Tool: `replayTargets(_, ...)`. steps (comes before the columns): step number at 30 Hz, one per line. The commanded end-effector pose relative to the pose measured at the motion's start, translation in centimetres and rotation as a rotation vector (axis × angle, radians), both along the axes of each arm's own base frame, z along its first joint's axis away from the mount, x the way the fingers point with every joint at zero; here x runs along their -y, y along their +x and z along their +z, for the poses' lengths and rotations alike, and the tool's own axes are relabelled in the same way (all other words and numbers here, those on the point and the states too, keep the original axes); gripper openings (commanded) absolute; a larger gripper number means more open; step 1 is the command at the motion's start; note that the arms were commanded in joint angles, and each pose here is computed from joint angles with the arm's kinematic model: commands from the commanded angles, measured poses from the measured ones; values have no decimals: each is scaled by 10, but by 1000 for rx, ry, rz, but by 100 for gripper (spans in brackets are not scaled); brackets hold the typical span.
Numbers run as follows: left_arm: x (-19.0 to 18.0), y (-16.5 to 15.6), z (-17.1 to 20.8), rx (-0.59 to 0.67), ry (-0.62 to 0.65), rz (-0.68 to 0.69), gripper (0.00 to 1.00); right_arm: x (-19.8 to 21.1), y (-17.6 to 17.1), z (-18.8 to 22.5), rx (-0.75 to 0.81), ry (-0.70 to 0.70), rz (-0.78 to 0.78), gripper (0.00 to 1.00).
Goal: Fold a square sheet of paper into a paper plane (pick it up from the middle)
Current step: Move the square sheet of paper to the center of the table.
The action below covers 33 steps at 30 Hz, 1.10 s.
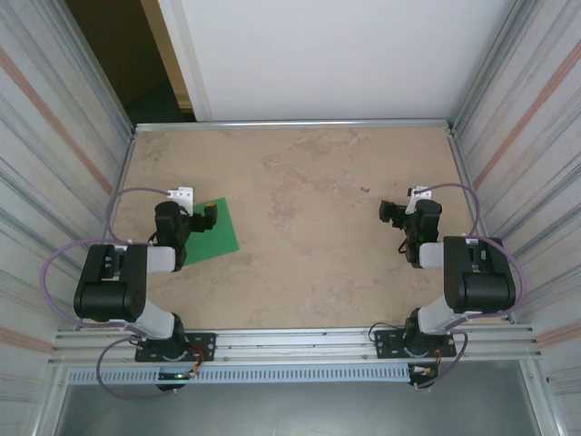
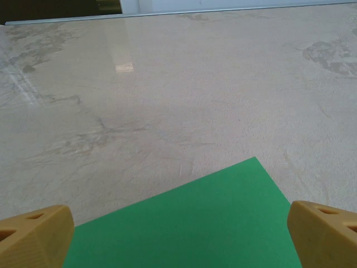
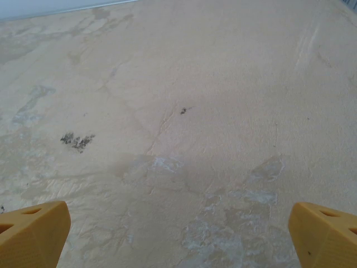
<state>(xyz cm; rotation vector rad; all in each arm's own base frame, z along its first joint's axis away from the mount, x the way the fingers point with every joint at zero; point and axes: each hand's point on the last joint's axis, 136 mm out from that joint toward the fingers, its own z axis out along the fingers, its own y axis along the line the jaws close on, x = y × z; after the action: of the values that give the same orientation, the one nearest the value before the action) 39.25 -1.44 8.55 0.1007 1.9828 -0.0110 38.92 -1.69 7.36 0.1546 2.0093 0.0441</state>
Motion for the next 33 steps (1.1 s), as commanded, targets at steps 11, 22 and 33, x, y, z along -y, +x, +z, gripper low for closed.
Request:
replayTargets(11, 1, 3, 5, 16, 14, -17, 99, -1, 6, 7, 20, -18, 18, 99)
replayTargets(22, -1, 3, 5, 13, -18, -30, 99, 0, 6, 7, 17, -17, 18, 99)
replayTargets(33, -5, 4, 12, 26, -18, -1, 99, -1, 5, 15, 31, -19, 21, 99)
